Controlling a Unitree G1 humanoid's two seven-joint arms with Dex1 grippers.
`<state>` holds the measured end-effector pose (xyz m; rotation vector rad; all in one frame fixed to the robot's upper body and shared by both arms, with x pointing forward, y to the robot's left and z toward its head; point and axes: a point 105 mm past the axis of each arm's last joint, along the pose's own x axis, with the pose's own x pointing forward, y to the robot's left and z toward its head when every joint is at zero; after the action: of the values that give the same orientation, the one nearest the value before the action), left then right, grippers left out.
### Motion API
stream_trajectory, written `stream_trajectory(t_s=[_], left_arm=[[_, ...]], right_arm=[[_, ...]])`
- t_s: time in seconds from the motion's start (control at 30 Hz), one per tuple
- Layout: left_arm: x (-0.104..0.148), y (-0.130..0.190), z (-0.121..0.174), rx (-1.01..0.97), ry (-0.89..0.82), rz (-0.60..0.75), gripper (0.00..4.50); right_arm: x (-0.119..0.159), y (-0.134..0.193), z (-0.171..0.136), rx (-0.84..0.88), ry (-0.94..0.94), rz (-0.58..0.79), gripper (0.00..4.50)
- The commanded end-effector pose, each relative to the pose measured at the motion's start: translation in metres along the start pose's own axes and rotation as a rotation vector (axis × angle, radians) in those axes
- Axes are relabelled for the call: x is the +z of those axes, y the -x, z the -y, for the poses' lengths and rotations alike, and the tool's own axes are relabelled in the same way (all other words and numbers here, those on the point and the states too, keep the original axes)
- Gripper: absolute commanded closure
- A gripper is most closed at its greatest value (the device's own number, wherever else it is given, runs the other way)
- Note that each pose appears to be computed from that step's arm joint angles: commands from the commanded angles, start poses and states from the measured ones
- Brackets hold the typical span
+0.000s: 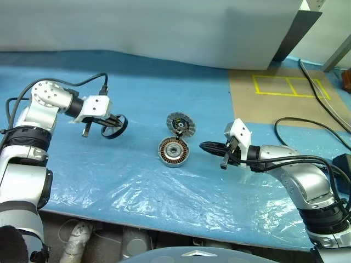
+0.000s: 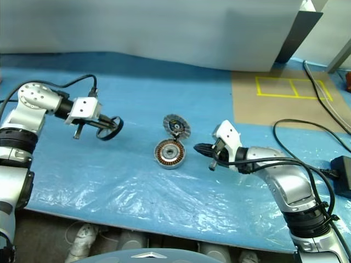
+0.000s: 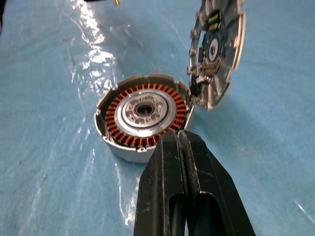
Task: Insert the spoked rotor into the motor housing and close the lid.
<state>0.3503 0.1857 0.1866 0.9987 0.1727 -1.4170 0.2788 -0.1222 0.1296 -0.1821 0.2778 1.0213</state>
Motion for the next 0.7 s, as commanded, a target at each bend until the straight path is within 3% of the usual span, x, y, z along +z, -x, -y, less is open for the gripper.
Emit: stream_trajectory(t_s=[0.03,0.3,0.53,0.7], left_arm=[[0.039,-0.017,0.003,-0.068,-0.062,0.151,4.35],[0.072,-0.058,-0.001,-0.117,-0.091,0.325,4.35],[0.074,-0.082,0.004,-0.094,0.005,0.442,4.35],[0.069,-0.092,0.011,-0.126,0.027,0.424,4.35]], right_arm=[[0.019,0.012,-0.006,0.029,0.028,0.055,4.50],[0.023,0.020,-0.009,-0.007,0.044,0.056,4.50],[0.012,0.017,-0.015,-0.061,0.014,0.043,4.50],[0.007,0.018,-0.014,-0.086,0.007,0.028,4.50]])
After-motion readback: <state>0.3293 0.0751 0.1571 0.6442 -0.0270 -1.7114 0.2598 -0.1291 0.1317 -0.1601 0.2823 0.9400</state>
